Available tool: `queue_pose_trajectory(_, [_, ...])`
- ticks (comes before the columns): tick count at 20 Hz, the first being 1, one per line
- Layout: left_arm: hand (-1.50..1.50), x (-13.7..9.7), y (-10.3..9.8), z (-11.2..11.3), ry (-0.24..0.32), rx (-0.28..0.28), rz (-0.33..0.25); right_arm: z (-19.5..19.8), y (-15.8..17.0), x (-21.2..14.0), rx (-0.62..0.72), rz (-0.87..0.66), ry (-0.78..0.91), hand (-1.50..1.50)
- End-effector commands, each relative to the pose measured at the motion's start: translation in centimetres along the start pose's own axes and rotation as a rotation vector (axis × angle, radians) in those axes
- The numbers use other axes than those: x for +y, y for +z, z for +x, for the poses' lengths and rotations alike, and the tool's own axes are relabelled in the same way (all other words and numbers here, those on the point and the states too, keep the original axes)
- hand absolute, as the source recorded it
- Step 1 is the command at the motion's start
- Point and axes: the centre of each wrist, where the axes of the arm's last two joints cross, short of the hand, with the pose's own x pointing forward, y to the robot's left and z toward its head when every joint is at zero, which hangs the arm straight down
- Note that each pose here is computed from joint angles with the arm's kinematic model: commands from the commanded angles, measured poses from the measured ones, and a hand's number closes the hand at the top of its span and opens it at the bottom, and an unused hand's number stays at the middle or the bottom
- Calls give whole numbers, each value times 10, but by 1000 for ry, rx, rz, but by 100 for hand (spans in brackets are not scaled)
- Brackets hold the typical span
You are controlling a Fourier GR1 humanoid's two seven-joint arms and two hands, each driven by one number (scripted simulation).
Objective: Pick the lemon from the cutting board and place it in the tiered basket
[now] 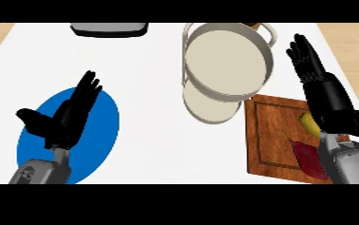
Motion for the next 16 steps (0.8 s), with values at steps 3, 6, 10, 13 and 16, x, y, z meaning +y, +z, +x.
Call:
queue_pose_trajectory(3, [0,-3,-5,-3,-69,-23,-48,-36,6,-13,111,186,-96,-150])
queue_pose_trajectory(6, [0,-18,-8,1,-172,-73,-127,-39,-9,-9,196,372,-182,-150])
queue_pose_trajectory(10, [0,-35,12,-26,-128,-45,-149,-90,42,-18,205,311,-271,-150])
queue_pose_trajectory(13, [0,-6,0,-18,-121,-22,-152,-89,26,-39,60,329,-234,-150])
queue_pose_trajectory(16, [0,-36,-1,-40,-112,-11,-143,-54,5,-65,-1,359,-51,-150])
